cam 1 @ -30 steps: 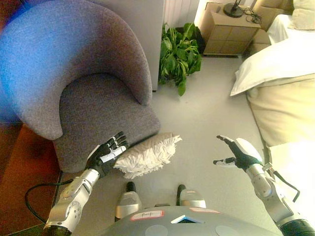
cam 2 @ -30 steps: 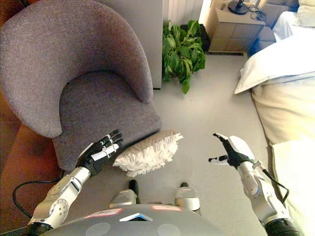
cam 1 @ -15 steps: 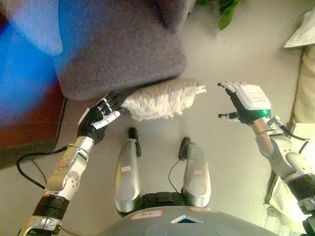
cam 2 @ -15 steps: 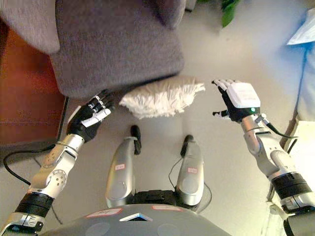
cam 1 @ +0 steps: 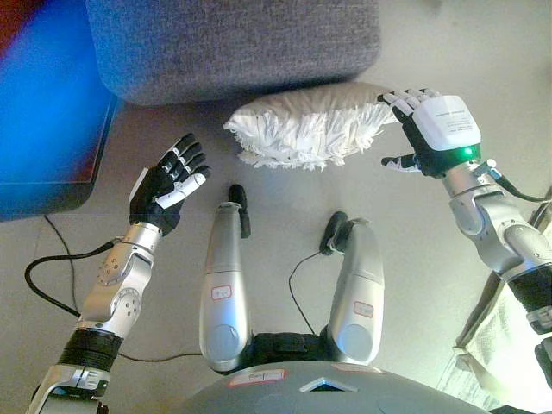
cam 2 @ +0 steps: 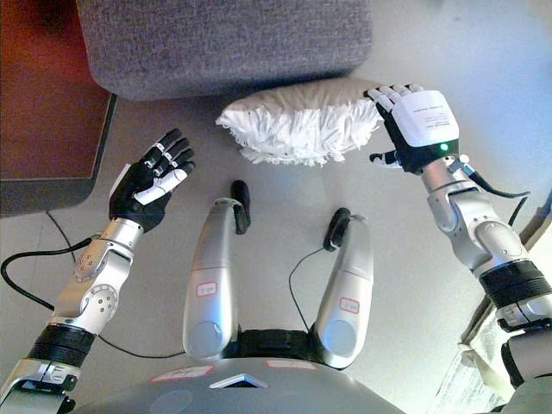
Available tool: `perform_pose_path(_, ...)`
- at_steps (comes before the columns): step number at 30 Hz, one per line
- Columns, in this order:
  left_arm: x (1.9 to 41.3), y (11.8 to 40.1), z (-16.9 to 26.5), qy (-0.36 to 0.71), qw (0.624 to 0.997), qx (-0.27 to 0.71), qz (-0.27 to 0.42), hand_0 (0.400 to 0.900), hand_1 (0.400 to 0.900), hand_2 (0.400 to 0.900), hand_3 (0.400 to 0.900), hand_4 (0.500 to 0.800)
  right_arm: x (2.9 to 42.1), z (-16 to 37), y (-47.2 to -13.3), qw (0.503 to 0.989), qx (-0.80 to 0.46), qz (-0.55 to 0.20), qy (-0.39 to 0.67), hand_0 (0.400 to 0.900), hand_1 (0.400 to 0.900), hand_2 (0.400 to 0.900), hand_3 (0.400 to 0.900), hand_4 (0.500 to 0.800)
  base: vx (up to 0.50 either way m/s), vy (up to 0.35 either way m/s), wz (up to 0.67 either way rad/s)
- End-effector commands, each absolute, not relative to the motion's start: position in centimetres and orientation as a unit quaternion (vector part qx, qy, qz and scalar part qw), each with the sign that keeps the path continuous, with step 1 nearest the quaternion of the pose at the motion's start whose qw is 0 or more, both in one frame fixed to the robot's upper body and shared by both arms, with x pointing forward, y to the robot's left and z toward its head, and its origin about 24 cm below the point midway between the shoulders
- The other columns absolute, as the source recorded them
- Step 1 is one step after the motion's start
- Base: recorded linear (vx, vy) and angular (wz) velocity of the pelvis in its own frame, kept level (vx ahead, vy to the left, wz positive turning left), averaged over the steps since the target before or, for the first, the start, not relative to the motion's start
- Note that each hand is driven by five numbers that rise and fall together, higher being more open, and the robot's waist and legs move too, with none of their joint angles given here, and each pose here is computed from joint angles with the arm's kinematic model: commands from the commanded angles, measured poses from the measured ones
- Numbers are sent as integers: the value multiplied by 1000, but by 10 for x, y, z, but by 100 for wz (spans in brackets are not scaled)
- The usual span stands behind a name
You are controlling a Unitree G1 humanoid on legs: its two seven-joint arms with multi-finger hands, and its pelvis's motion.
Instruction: Pick up the pillow and put it on the sofa.
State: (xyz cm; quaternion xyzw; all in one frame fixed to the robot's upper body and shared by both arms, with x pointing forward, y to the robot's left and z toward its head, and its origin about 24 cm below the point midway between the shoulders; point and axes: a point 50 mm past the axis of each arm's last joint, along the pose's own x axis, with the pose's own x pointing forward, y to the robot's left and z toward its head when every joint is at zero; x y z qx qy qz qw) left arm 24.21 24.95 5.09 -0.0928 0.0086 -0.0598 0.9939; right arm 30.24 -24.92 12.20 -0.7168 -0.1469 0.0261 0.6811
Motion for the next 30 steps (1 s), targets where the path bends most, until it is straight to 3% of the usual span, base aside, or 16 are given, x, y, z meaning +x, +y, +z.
perform_pose_path(1, 245, 241, 80, -81, 988, -98, -86, 900, 900, 900, 900, 800, 312, 165, -259, 670, -712, -42, -207, 900, 900, 900, 900, 800, -11, 3, 6)
perform_pose_path(18, 245, 237, 97, -110, 983, -100, -108, 900, 900, 900, 900, 800, 323, 180, -250, 643, -729, -36, -231, 900, 900, 900, 900, 800, 6, -17, 5)
perform_pose_path(30, 243, 229, 100, -109, 980, -104, -131, 900, 900, 900, 900, 800, 335, 192, -256, 614, -742, -105, -247, 900, 900, 900, 900, 800, 24, -21, 6)
